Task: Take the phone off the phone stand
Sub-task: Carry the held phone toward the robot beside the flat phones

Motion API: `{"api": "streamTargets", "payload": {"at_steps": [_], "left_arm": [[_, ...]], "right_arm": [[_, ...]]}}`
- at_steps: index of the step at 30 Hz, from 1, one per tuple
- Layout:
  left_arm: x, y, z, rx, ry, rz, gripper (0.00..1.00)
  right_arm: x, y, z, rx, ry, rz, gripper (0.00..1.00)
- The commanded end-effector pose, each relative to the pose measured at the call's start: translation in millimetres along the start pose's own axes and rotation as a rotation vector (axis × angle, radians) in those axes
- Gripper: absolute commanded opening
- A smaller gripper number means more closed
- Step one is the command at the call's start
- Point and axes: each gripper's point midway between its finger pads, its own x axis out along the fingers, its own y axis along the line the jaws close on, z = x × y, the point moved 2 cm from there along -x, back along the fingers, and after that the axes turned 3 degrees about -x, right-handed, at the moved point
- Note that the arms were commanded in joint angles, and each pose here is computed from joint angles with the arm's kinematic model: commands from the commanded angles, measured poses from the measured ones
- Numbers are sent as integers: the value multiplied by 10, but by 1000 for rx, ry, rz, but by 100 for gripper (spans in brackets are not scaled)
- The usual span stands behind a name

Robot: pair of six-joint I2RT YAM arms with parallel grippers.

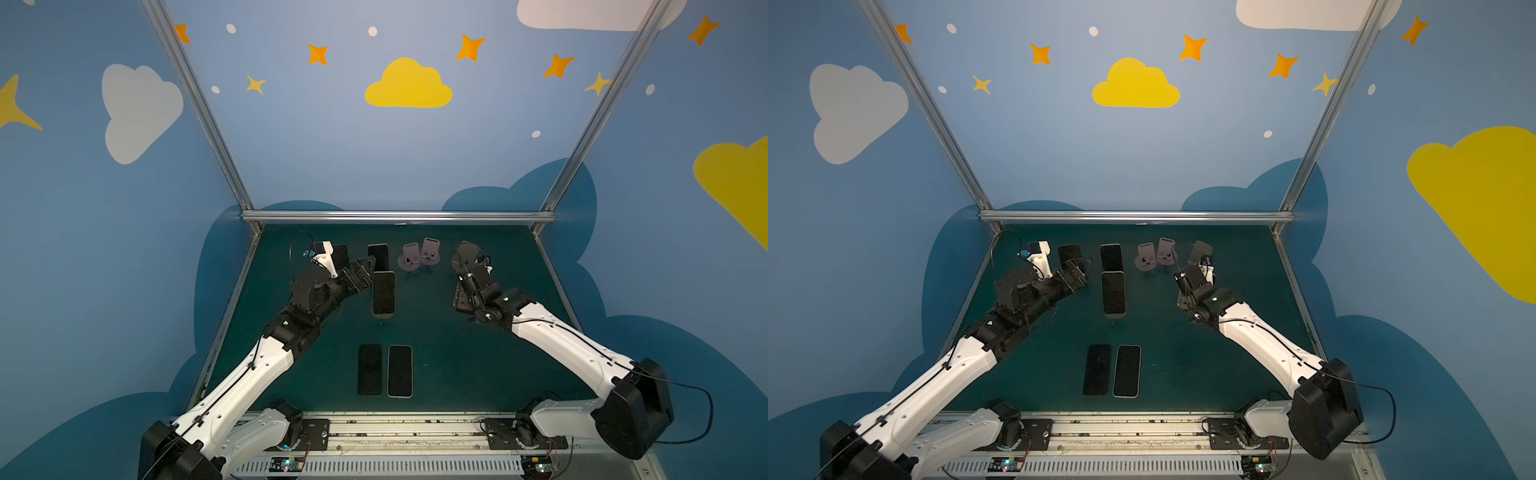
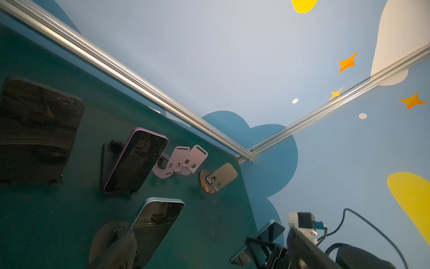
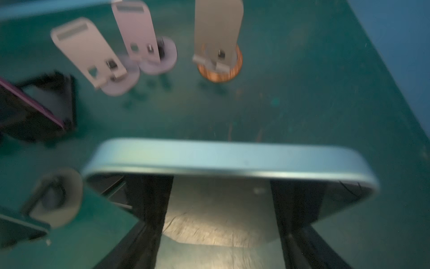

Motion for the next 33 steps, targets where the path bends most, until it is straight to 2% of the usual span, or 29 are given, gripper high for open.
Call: {"api": "streamTargets", "payload": {"at_steps": [1, 14, 22, 28, 33], "left_arm": [[6, 38, 6, 22, -11, 9, 100], [27, 44, -41, 36, -1, 17, 100], [49, 44, -72, 34, 12, 15, 100], [42, 35, -71, 36, 10, 13, 100], [46, 41, -86, 43, 10, 19, 100]], "right_arm": [[-110, -23, -141, 31, 6, 6, 66], [-177, 121, -848, -10, 109, 59, 65], [-298, 335, -1198, -108, 208, 132, 65], [-293, 530, -1507, -209, 288, 138, 65], [-330, 622, -1619, -259, 322, 132, 65]]}}
